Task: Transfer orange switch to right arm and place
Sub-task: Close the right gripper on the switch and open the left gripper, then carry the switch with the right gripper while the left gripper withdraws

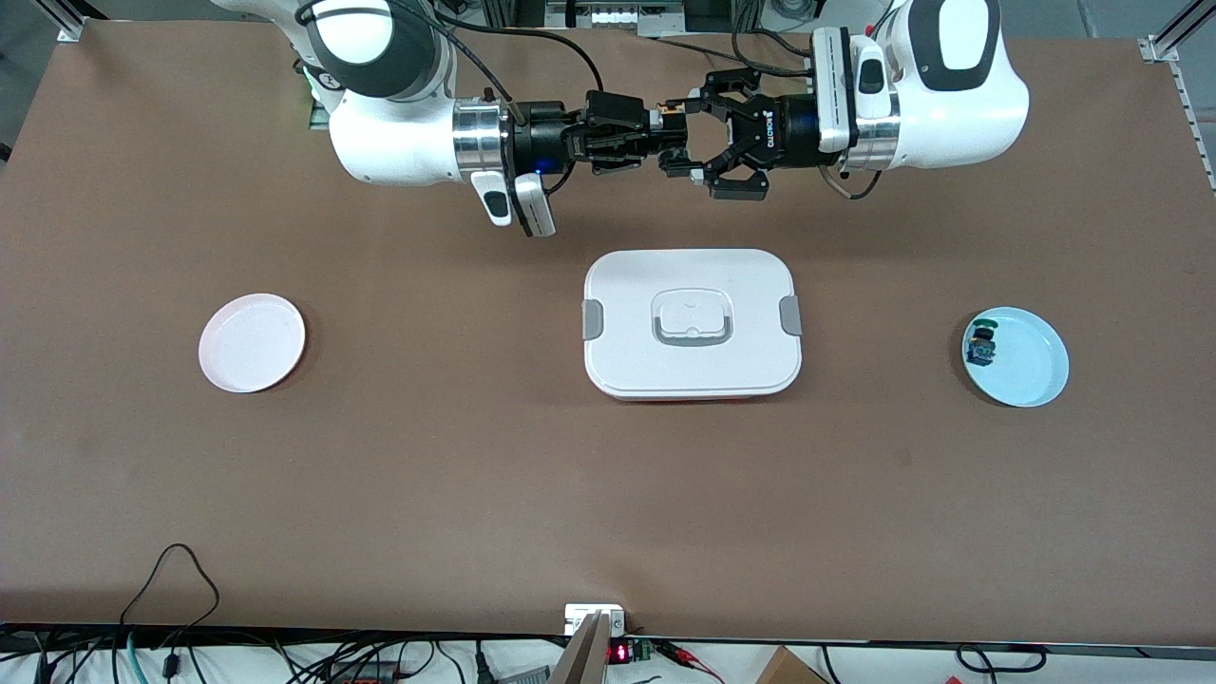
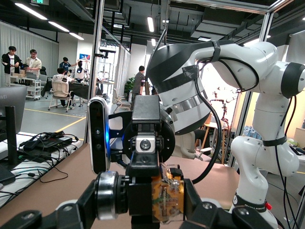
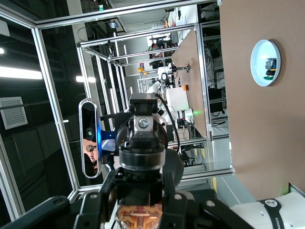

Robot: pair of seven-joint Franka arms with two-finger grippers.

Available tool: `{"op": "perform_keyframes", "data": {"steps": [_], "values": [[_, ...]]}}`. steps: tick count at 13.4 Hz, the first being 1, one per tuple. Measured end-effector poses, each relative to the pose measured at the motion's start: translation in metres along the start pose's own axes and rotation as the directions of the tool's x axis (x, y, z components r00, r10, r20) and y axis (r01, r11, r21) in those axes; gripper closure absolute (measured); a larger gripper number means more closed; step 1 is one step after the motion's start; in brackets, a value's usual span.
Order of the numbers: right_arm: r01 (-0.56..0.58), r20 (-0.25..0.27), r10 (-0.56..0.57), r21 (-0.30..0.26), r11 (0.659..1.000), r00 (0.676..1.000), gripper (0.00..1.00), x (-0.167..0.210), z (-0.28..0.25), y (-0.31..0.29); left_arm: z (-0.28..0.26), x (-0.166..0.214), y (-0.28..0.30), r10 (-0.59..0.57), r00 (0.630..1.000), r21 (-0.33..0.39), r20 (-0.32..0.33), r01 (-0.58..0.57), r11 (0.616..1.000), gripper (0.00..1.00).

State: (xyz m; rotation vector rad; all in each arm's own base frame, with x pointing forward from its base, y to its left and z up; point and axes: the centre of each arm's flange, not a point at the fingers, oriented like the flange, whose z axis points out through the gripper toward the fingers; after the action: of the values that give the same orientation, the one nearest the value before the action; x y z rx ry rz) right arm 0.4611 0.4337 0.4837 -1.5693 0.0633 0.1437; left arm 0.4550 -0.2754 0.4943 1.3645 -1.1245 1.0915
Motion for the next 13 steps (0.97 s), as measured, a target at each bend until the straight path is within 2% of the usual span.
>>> {"op": "perform_keyframes", "data": {"steps": [7, 8, 10, 13], "values": [[0.014, 0.001, -0.014, 0.000, 1.000, 1.000, 0.58, 0.000, 0.000, 0.000, 0.000, 0.001, 0.000, 0.002, 1.000, 0.001, 0.001, -0.002, 1.000, 0.27], [0.016, 0.001, -0.016, 0.000, 1.000, 1.000, 0.58, 0.000, 0.000, 0.000, 0.000, 0.001, 0.000, -0.004, 1.000, 0.002, 0.001, 0.004, 1.000, 0.21], [0.018, -0.003, -0.018, -0.002, 1.000, 1.000, 0.58, 0.000, 0.000, 0.000, -0.001, 0.001, 0.000, -0.025, 1.000, 0.003, 0.001, 0.025, 1.000, 0.03], [0.021, -0.008, -0.021, -0.003, 1.000, 1.000, 0.58, 0.001, -0.001, 0.000, -0.013, 0.004, -0.007, -0.030, 0.999, 0.019, -0.012, 0.030, 0.999, 0.00]]}}
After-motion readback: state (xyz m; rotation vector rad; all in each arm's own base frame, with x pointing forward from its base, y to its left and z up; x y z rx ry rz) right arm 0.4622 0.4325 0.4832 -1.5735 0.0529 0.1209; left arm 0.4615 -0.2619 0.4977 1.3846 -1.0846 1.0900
